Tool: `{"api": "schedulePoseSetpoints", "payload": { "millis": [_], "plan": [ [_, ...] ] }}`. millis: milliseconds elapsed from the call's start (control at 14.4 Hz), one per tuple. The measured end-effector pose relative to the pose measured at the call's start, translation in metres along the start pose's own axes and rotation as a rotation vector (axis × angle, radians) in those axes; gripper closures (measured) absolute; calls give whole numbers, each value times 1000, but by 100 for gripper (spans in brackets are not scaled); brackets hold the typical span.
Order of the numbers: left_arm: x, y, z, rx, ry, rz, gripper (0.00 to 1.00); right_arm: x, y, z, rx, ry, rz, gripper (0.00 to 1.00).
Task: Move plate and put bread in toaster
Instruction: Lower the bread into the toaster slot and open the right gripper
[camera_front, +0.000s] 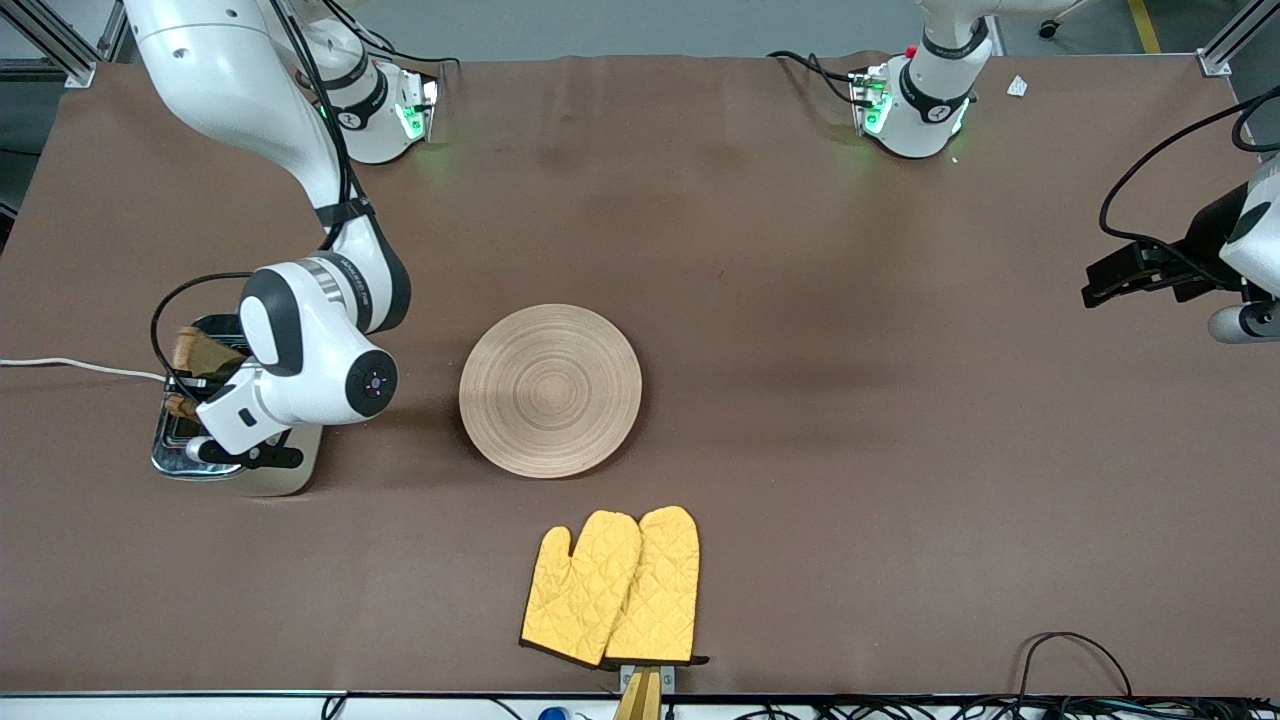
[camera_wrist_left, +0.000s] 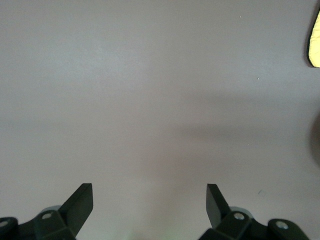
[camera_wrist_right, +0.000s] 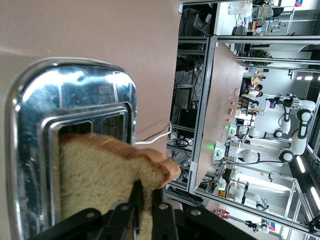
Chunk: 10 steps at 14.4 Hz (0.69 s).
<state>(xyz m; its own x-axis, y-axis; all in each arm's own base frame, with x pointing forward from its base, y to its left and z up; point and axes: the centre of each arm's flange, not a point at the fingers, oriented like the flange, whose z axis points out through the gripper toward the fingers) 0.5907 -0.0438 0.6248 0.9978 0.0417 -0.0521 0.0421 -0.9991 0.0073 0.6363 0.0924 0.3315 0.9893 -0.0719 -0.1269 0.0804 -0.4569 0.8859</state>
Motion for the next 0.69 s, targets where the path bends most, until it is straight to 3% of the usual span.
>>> {"api": "schedulePoseSetpoints", "payload": {
  "millis": [278,417,556,694],
  "plan": [
    [0,-1,0,0,0,-1,0,2,1,-3,7,3,19,83],
    [0,-1,0,0,0,-1,0,3,4,-6,58,-16,34,66],
    [0,-1,0,0,0,-1,0,4,14,-15,164,-50,59,44],
    [0,-1,0,0,0,-1,0,-2,38,-32,341,-91,91,22]
  ]
}}
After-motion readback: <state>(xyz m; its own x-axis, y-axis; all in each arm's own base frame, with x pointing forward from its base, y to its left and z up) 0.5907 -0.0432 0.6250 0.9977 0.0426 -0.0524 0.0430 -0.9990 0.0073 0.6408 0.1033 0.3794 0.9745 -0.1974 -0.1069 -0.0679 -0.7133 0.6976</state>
